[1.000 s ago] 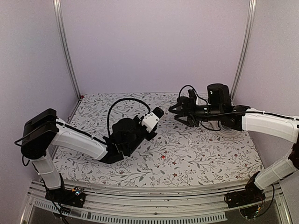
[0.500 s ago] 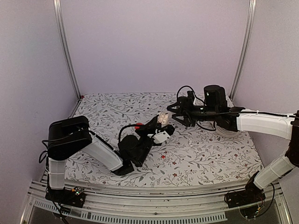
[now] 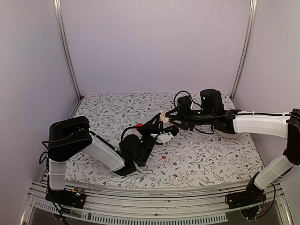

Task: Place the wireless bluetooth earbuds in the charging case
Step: Pass from the left arm to the right

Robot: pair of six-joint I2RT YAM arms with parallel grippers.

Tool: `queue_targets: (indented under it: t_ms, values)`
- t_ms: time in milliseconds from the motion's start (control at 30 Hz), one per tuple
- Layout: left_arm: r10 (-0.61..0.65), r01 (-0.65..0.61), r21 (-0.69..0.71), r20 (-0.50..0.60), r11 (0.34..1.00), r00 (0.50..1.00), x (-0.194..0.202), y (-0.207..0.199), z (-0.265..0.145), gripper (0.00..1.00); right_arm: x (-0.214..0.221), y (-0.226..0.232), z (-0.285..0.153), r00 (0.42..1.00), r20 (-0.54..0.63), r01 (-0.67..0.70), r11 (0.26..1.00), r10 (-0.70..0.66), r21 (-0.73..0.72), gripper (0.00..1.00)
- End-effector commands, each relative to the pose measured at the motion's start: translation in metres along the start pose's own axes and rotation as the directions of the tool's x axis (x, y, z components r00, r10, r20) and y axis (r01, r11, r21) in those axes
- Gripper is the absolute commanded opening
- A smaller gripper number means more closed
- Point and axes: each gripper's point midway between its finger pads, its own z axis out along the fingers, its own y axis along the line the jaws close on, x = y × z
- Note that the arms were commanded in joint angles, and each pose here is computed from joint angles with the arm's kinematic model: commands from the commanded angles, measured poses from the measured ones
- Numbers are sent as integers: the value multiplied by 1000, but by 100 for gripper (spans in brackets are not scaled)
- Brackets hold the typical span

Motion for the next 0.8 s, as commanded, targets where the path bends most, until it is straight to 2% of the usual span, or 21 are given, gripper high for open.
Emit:
queue_targets:
  t_ms: [0, 300, 333, 433, 500, 567, 667, 767]
  values:
    - [-142, 154, -177, 79, 972, 987, -21, 47, -6, 0, 3, 7, 7, 1000, -13, 17, 1000, -17, -23, 39]
    - [-149, 160, -159, 79, 974, 986, -22, 43, -6, 0, -1, 8, 7, 1000, 10, 8, 999, -8, -38, 20]
    - [-150, 161, -154, 77, 975, 986, -22, 42, -6, 0, -1, 8, 7, 1000, 12, 11, 999, -10, -37, 13]
    - [-162, 169, -128, 70, 977, 984, -22, 37, -4, 1, -1, 8, 6, 1000, 15, 11, 999, -10, -35, 5]
    - [-178, 185, -106, 66, 977, 982, -23, 33, -4, 7, -2, 7, 5, 1000, 19, 14, 999, -13, -32, 4]
    - [-192, 196, -85, 59, 977, 980, -22, 31, -3, 17, -3, 8, 4, 999, 27, 19, 999, -18, -32, 4]
    - [-216, 220, -62, 54, 974, 975, -21, 29, -3, 26, -6, 9, 0, 998, 47, 29, 999, -28, -23, 4]
    - [-237, 237, -4, 47, 971, 970, -21, 22, -4, 45, -11, 12, -3, 996, 69, 53, 999, -53, -2, 3]
